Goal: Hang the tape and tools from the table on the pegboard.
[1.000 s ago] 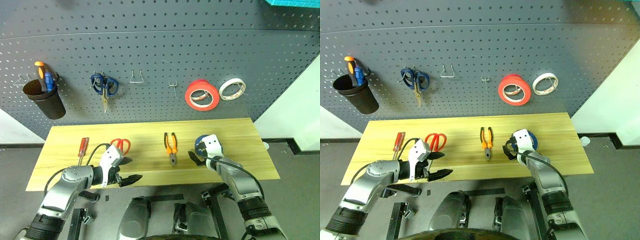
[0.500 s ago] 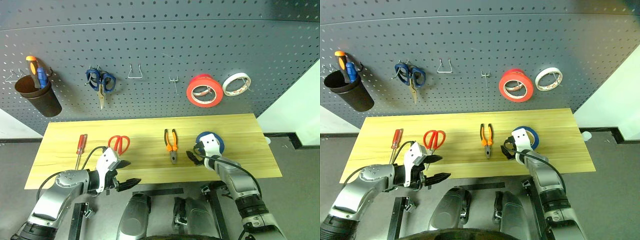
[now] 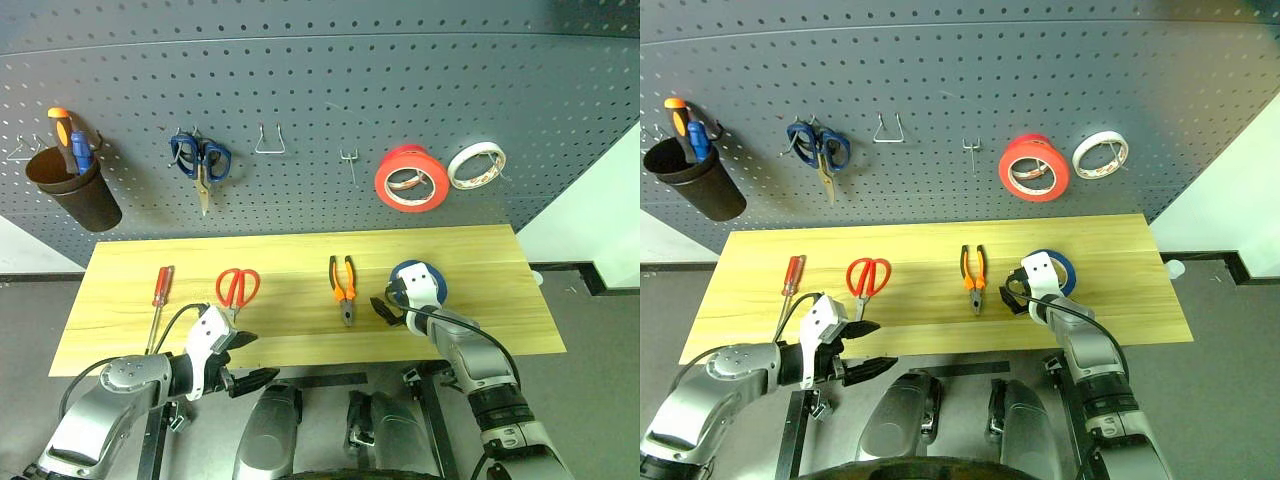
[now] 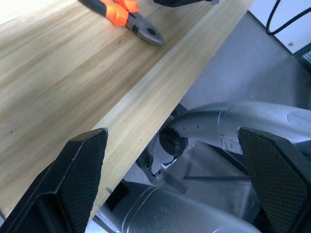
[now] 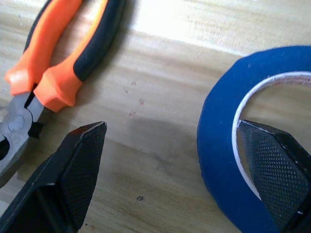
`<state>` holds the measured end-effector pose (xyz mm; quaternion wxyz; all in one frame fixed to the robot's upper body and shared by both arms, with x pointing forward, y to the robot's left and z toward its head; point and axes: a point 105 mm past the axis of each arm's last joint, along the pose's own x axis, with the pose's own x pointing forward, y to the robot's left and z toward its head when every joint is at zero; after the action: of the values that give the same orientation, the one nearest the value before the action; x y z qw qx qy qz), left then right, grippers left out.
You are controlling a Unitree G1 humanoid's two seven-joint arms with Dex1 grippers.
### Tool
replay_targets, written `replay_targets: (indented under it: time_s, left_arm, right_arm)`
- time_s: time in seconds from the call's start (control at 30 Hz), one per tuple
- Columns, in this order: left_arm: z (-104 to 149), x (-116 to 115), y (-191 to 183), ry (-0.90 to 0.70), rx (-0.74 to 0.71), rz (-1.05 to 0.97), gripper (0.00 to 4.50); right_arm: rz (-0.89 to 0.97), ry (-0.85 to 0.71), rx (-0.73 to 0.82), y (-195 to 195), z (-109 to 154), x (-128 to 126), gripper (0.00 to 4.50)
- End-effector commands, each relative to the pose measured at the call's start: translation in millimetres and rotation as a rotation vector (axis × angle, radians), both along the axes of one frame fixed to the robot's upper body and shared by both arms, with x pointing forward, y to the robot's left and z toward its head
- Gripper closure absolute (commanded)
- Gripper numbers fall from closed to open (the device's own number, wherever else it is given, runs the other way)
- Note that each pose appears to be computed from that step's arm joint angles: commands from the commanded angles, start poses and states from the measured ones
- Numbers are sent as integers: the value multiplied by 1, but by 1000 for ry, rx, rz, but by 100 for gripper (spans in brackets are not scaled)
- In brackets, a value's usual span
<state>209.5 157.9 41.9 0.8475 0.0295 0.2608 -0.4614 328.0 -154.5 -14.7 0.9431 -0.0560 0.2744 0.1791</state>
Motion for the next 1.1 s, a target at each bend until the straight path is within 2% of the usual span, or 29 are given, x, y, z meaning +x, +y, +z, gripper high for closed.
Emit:
replay_targets:
  time_s: [0.03,0.5,0.6,0.9,1.1]
  left_arm:
    - [11,2,-1,-42,-3,-5,4]
    - [11,1,0,-40,2,3,4]
    - [12,1,0,-42,2,3,0]
    - [12,2,2,-42,2,8,0]
    - [12,5,1,-45,-2,10,0]
  right_arm:
    - [3,-5,-6,0,3,3,0]
    - [9,-1,-14,-3,6,3,0]
    - [8,-2,-13,-3,6,3,56]
    - [0,-14,-2,-5,9,3,373]
    - [1,-30,3,-5,12,5,383]
